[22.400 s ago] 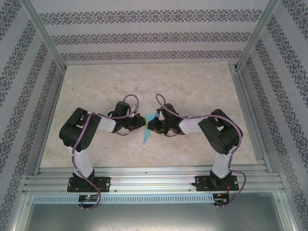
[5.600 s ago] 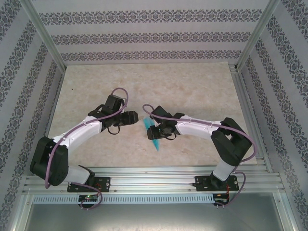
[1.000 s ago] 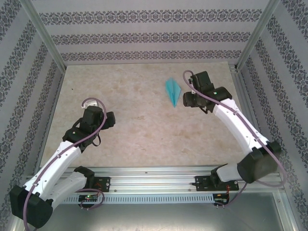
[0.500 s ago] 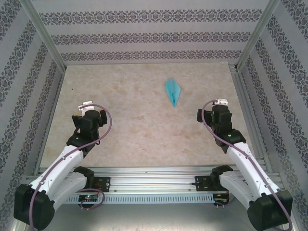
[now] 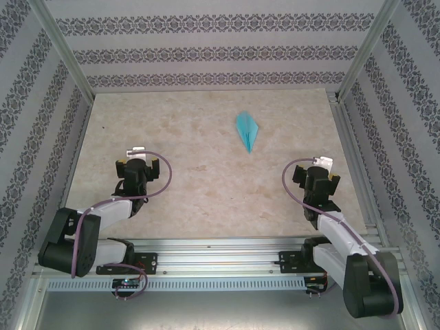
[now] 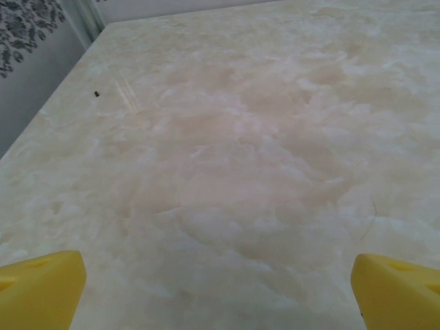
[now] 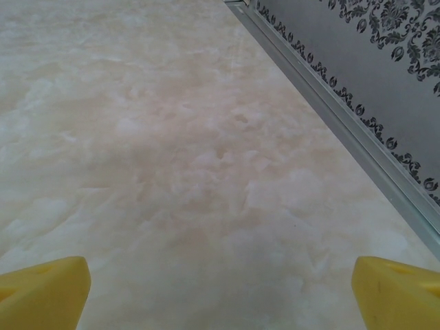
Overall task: Fold a paper plane with a square sheet of paper (fold left side to right side)
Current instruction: Reset both arms
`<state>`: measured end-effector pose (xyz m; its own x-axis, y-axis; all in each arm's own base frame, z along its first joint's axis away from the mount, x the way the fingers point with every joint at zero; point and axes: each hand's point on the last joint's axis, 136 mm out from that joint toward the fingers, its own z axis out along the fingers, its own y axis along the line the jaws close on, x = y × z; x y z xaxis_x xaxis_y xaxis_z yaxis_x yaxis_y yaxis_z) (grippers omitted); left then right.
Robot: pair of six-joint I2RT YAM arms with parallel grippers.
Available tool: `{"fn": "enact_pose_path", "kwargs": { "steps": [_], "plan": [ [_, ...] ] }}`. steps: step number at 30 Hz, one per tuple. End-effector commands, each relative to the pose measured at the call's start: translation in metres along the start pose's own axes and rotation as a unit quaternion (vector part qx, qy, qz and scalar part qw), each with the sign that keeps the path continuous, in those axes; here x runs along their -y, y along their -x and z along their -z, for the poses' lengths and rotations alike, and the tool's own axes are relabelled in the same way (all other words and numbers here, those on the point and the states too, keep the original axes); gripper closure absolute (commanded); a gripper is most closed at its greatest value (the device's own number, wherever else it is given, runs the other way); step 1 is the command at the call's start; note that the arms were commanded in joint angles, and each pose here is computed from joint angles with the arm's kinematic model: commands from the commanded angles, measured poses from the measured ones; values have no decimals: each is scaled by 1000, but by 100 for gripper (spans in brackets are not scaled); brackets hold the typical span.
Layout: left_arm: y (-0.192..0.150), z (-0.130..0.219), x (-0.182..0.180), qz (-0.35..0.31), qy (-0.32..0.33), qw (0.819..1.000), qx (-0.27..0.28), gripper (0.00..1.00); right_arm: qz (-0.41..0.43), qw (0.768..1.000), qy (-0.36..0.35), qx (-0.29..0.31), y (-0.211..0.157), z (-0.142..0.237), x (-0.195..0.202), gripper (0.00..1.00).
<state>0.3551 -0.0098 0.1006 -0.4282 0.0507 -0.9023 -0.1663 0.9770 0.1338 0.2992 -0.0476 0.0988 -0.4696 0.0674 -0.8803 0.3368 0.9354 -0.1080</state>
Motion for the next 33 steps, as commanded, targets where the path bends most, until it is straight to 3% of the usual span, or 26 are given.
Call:
{"fn": "enact_pose_path", "kwargs": {
  "steps": [1, 5, 10, 16, 20, 33],
  "plan": [
    [43, -3, 12, -1, -42, 995, 90, 0, 2, 997, 26, 69, 46, -11, -14, 2],
    [42, -9, 6, -1, -40, 992, 118, 0, 5, 995, 56, 86, 56, -28, -29, 2],
    [24, -26, 13, -2, -62, 993, 105, 0, -12, 983, 87, 159, 83, -31, -43, 2],
    [24, -42, 11, 12, -81, 994, 66, 0, 2, 981, 100, 166, 72, -51, -55, 2],
    [23, -42, 10, 13, -82, 994, 67, 0, -12, 985, 94, 144, 66, -60, -48, 2],
    [24, -42, 13, 8, -90, 994, 66, 0, -28, 982, 94, 159, 74, -60, -43, 2]
  ]
}}
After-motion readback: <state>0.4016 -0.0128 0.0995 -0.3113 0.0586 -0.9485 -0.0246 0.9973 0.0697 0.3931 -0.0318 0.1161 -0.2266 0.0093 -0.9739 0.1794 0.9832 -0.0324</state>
